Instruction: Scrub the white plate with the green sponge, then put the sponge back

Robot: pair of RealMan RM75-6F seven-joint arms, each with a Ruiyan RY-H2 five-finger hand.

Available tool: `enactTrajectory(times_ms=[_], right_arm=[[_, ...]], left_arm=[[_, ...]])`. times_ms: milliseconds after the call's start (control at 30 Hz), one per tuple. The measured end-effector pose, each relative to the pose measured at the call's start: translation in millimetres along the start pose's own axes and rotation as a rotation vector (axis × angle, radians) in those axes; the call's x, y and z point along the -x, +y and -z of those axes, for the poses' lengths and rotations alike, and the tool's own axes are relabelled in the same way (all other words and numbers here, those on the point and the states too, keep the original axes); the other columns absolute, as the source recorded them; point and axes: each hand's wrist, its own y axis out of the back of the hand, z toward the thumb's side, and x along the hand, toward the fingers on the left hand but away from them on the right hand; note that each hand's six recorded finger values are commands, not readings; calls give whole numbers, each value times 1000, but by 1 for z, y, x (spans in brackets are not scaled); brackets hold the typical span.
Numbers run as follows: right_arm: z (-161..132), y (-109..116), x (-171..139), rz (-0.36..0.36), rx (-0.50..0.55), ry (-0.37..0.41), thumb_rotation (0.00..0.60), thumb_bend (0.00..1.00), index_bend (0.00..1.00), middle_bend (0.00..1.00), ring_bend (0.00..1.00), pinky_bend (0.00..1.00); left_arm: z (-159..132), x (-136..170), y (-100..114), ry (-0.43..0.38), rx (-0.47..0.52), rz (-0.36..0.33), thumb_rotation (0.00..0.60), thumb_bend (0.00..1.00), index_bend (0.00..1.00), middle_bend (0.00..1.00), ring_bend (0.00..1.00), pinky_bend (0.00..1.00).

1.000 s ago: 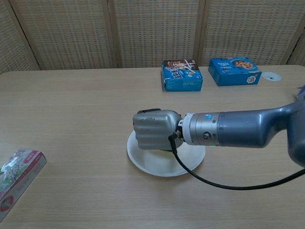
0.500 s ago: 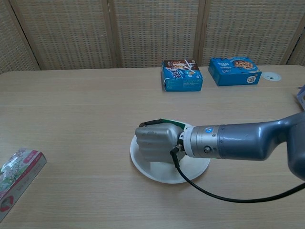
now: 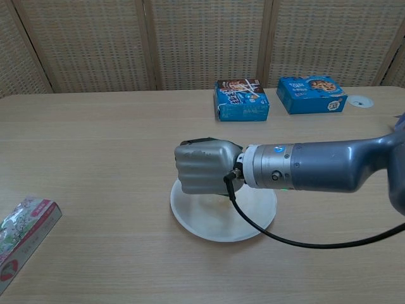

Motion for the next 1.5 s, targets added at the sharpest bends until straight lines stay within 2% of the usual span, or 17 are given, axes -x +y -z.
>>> enactTrajectory(times_ms=[300,867,1033,1300,1500], right_arm=[[-15,-3,-6,-31,16,51,600,414,616,621,423,622],[-45,-22,-2,-90,2,93,600,415,619,622,427,622],[-36,-23,0,-86,-2,67,600,416,620,622,427,622],[-1,-22,1,-72,-4,-2,600,416,621,624,427,622],[2,-11,-1,-49,20,1,600,416,622,624,427,622]], left_arm=[[-3,-1,-3,-3,-6,8,600,0,0,0,0,0],[-1,-2,-4,4,-8,12,600,0,0,0,0,0],[-1,-2,-5,5,-7,14,600,0,0,0,0,0],[-1,-2,-4,5,-6,14,600,0,0,0,0,0],[-2,-2,-5,3,-8,17,600,0,0,0,0,0]])
